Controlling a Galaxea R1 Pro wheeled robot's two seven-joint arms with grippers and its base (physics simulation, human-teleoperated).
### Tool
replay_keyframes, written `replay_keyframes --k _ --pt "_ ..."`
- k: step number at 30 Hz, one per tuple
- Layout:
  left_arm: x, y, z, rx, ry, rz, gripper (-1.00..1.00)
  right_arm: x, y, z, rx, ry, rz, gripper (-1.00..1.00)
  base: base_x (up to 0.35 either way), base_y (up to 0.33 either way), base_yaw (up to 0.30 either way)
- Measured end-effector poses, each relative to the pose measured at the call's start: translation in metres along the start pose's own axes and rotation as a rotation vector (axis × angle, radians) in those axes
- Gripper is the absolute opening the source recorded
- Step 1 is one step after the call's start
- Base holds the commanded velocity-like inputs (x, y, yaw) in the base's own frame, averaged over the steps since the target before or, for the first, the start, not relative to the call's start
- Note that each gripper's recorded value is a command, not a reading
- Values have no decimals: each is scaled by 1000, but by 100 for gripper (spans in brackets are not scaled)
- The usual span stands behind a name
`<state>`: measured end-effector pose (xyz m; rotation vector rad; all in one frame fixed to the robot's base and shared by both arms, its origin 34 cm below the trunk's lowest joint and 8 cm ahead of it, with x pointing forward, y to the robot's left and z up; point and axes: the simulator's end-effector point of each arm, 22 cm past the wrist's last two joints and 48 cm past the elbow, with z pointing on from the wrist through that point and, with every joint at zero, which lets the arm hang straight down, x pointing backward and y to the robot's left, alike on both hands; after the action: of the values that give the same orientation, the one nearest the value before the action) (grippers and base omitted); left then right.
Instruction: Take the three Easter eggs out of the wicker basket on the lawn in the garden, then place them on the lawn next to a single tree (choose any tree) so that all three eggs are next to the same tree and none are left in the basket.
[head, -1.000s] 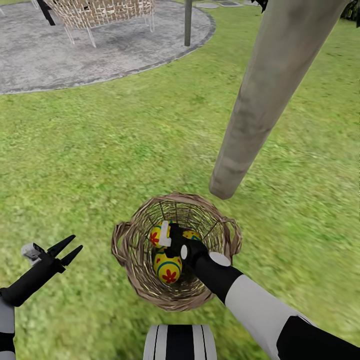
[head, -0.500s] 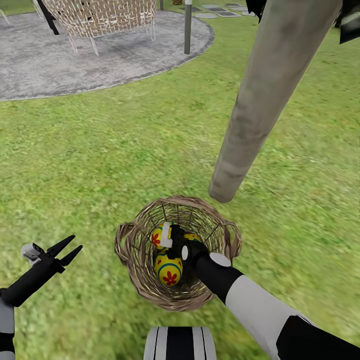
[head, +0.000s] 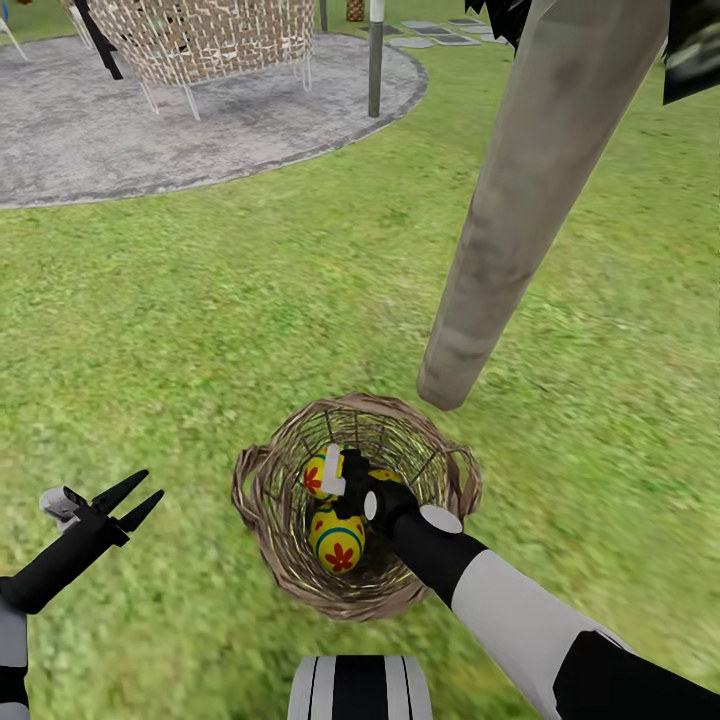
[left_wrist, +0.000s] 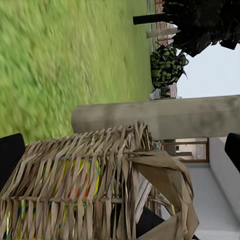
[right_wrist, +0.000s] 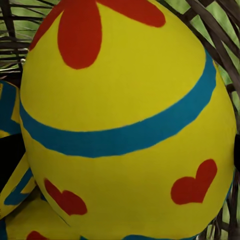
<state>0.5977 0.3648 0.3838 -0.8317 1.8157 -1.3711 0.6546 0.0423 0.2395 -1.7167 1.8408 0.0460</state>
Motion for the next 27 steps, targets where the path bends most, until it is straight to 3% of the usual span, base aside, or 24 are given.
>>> replay_keyframes --k 27 --pt "-18 -46 -8 62 -35 45 100 -15 -44 -38 89 -1 -43 -100 -21 0 0"
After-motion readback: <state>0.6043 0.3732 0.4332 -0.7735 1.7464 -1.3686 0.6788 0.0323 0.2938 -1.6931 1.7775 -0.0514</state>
